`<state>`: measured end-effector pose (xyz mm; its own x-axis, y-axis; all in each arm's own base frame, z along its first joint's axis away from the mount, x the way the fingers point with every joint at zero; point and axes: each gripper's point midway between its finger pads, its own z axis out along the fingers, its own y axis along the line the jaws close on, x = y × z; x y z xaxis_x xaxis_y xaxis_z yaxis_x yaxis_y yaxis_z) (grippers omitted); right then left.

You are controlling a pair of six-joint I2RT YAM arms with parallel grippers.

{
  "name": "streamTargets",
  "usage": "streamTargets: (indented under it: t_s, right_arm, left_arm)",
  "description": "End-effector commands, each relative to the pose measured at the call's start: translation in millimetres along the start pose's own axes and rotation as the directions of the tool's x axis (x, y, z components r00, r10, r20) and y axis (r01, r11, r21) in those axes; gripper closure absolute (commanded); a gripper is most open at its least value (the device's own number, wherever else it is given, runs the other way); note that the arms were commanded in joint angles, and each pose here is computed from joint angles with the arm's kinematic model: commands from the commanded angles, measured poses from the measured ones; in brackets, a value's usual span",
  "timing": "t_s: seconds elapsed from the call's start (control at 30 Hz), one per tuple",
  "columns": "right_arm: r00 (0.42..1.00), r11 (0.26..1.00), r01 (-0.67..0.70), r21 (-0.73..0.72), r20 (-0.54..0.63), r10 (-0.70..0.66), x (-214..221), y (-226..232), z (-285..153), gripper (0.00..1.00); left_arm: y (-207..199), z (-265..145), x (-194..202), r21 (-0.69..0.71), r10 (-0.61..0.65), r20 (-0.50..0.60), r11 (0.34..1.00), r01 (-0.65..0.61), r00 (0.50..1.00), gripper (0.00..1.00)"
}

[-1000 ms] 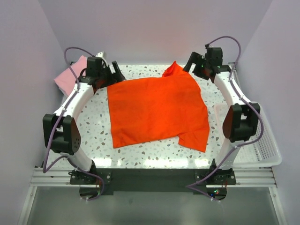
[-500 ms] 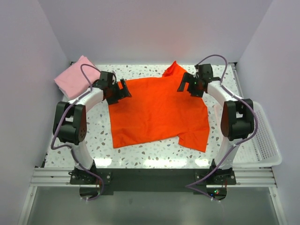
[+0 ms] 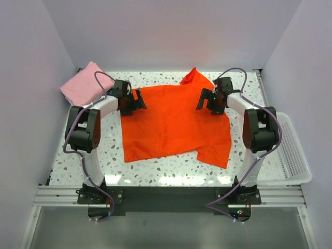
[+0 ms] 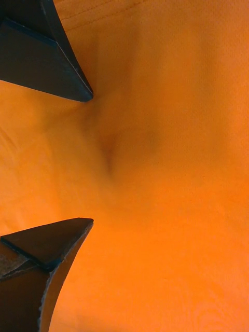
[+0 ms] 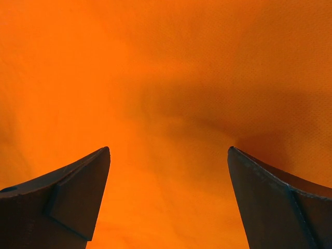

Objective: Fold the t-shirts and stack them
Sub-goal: Flatten the tshirt out

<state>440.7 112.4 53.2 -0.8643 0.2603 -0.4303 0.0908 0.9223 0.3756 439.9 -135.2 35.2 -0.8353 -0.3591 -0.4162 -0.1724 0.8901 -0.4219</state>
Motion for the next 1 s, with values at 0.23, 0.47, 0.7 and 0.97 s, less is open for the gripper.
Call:
streamTargets:
  t_s: [0.23,0.47,0.7,0.97]
  right_arm:
    - [0.997,0.998,-0.002,0.061,-0.082,0.007,25,-15,2,0.02]
    - [0.994,0.998,-0.026,0.056,-0.104,0.032,31,-13,-4,0.02]
    - [0.995,0.999,-0.043,0.018,-0.093,0.044,24,-2,-8,0.03]
    - [0.997,0.995,0.019,-0.102,-0.069,-0.026,8,29,-20,0.03]
  left_arm:
    - [18,35,-26,-0.059,0.061,-0.021,0.996,-0.063,0.998,0.00]
    - [24,51,-64,-0.101,0.087,0.001,0.991,-0.087,0.996,0.00]
    - [-10,29,-96,-0.013,0.190,0.084,0.982,-0.190,0.978,0.00]
    - [-49,-81,-123,0.002,0.231,0.272,0.971,-0.241,0.934,0.00]
